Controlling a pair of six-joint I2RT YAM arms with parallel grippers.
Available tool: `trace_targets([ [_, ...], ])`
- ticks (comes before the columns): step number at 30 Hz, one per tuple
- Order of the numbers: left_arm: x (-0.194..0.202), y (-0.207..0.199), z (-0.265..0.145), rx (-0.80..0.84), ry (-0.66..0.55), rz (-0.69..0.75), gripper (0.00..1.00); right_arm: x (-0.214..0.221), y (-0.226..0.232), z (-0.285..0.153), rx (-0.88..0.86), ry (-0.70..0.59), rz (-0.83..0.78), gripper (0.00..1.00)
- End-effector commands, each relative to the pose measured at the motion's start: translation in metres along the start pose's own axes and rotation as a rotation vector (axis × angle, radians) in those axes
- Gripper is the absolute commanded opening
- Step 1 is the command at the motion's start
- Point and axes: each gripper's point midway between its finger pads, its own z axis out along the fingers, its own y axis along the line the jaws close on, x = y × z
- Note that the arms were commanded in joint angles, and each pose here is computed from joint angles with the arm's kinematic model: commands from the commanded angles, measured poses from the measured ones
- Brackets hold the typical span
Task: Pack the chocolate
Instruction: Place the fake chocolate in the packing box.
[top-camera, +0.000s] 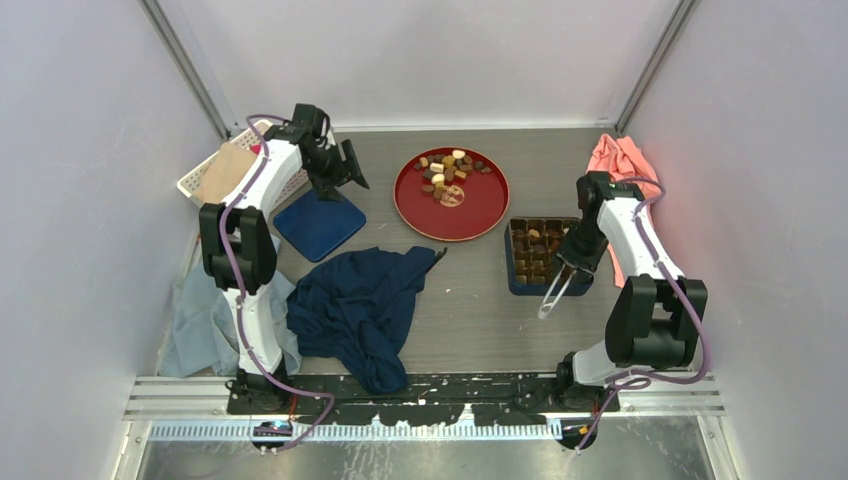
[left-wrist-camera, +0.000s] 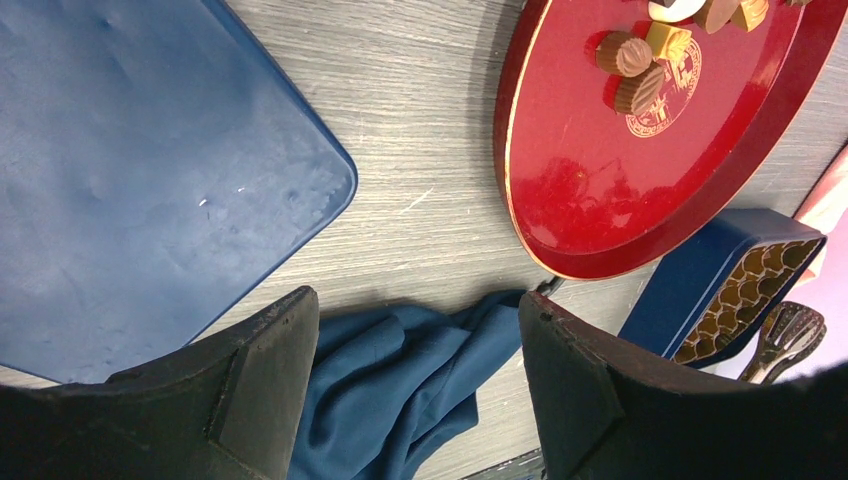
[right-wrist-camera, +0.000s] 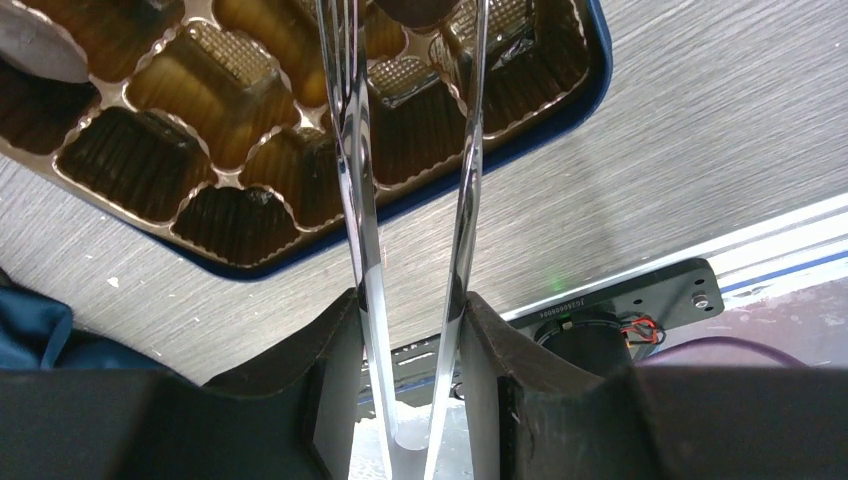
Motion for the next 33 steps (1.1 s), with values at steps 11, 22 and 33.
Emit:
trace_targets([
  [11, -0.021, -0.017, -0.015, 0.055, -0.070, 0.015, 0.74, -0.035, 0.016, 0.000, -0.034, -0.041, -0.062, 0.12],
  [22, -0.026, -0.019, -0.012, 0.060, -0.072, 0.010, 0.74, -0.034, 0.013, 0.013, -0.015, -0.006, -0.063, 0.23],
  [33, -0.029, -0.021, -0.008, 0.067, -0.074, 0.001, 0.74, -0.038, 0.013, 0.010, -0.010, -0.009, -0.072, 0.41],
])
